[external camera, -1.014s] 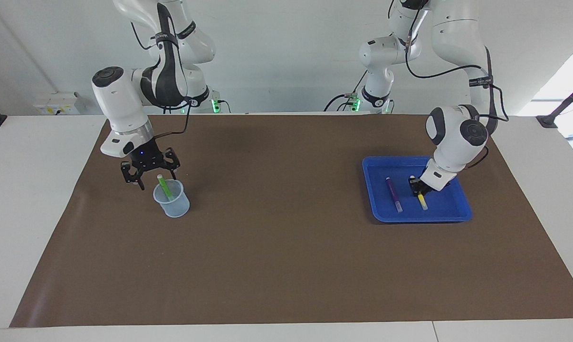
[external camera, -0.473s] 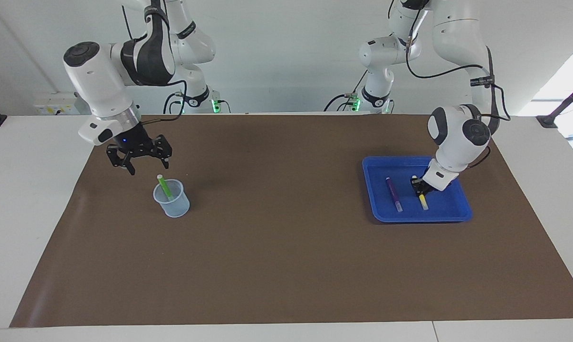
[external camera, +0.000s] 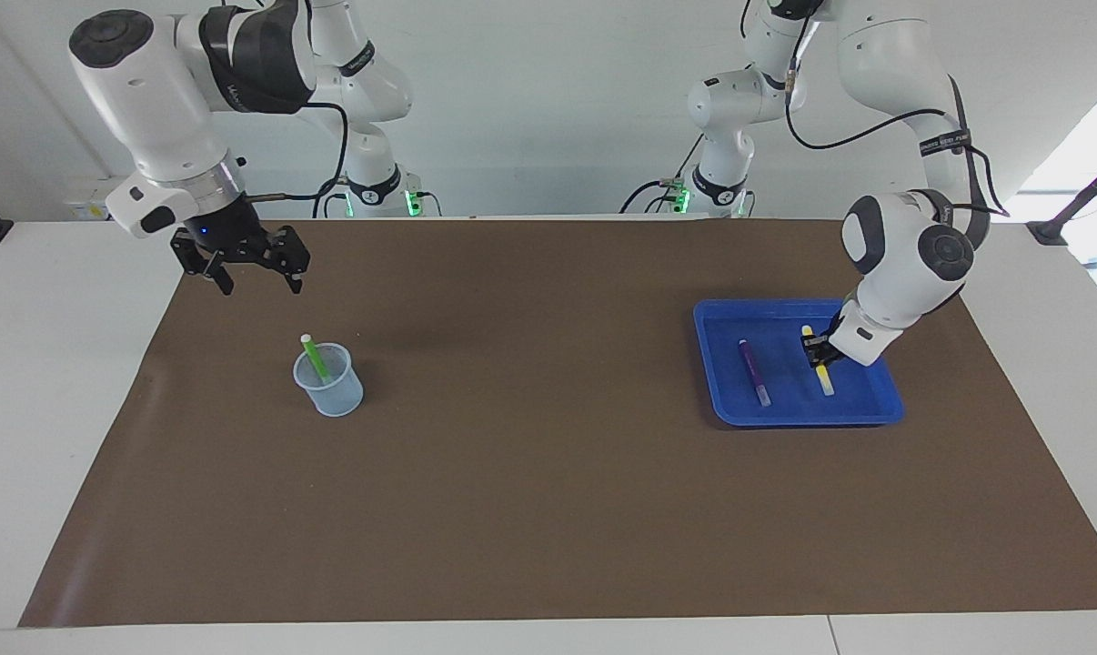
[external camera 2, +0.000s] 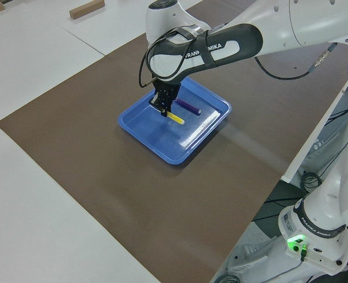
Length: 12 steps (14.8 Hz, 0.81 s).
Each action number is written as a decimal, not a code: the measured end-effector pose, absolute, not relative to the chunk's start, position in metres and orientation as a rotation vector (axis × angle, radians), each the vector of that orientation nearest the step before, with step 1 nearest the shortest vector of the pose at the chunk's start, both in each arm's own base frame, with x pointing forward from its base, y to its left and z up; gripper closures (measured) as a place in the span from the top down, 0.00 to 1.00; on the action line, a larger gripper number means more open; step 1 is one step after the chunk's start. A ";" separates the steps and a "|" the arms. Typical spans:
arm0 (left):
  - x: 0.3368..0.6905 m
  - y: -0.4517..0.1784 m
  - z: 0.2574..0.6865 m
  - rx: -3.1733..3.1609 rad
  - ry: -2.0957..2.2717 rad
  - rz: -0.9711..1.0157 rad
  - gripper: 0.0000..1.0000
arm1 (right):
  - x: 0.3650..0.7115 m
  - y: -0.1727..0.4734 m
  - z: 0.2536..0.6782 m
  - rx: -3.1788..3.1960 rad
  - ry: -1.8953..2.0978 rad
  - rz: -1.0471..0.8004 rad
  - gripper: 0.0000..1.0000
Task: Transfer and insert pens with both arms
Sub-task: 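Grasp the yellow pen in the tray with the left gripper, then lift the yellow pen with the left gripper while the right gripper approaches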
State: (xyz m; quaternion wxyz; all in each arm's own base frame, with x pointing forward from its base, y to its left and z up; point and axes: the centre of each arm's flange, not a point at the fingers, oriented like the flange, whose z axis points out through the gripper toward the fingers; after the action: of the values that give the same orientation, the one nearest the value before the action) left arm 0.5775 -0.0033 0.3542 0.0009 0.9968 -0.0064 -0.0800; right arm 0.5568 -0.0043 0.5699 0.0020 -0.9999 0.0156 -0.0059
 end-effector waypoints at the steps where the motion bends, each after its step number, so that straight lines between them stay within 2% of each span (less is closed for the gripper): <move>1: 0.579 -0.005 0.363 3.121 0.011 -0.275 0.16 | 0.555 -0.003 0.572 -3.137 0.067 0.004 1.00; 6: 0.583 -0.036 0.433 3.006 0.337 -0.379 0.16 | 0.549 0.006 0.578 -3.137 0.124 0.036 1.00; 12: 0.553 -0.129 0.507 2.737 0.917 -0.434 0.16 | 0.549 0.005 0.577 -3.137 0.128 0.040 1.00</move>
State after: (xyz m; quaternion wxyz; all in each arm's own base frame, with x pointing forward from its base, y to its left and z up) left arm 0.5533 -0.1292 0.5067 0.1109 0.9319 0.3122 -0.1478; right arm 0.5488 0.0053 0.5769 0.0010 -0.9991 0.0406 0.0128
